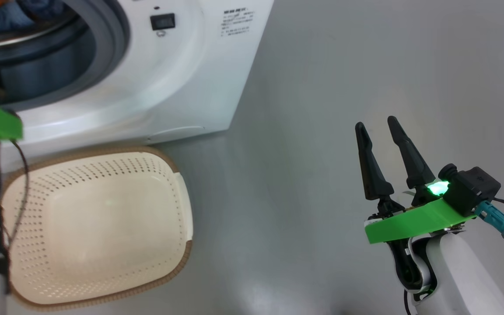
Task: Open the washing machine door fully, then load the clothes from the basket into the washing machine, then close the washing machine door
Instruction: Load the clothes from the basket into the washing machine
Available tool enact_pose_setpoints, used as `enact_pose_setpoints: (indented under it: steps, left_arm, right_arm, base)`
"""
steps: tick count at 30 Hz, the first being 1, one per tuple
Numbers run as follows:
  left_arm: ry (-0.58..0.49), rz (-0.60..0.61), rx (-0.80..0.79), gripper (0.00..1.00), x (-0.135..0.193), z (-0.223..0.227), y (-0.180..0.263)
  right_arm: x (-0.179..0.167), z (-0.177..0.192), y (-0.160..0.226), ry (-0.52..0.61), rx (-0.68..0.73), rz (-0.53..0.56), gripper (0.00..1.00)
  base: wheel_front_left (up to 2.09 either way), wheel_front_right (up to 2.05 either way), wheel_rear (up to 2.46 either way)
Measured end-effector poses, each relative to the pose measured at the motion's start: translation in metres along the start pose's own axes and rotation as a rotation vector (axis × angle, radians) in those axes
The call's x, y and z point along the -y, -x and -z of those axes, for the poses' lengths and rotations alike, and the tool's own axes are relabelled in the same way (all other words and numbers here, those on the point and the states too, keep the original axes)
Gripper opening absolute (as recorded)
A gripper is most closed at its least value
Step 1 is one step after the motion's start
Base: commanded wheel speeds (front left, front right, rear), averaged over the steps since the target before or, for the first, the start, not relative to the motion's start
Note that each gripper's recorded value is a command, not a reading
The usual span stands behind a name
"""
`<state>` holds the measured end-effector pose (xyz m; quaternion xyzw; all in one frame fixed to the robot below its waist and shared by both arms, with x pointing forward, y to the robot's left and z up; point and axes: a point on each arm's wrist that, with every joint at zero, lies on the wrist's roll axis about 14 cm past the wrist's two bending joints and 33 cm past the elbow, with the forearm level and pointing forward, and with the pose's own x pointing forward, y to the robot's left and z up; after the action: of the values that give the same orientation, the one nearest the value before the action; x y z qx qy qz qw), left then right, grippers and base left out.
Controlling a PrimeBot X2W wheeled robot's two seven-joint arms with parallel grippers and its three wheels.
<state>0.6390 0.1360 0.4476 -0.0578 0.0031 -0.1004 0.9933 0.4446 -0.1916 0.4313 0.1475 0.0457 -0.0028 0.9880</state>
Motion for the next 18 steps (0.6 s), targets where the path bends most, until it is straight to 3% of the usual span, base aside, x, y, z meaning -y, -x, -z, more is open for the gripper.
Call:
enact_pose_setpoints:
  steps: [18]
  left_arm:
    - [0.024, -0.057, -0.055, 1.0, -0.001, -0.001, 0.107]
  right_arm:
    - [-0.014, -0.022, 0.026, 0.034, 0.035, -0.059, 1.0]
  base:
    - [0.0, 0.0, 0.0]
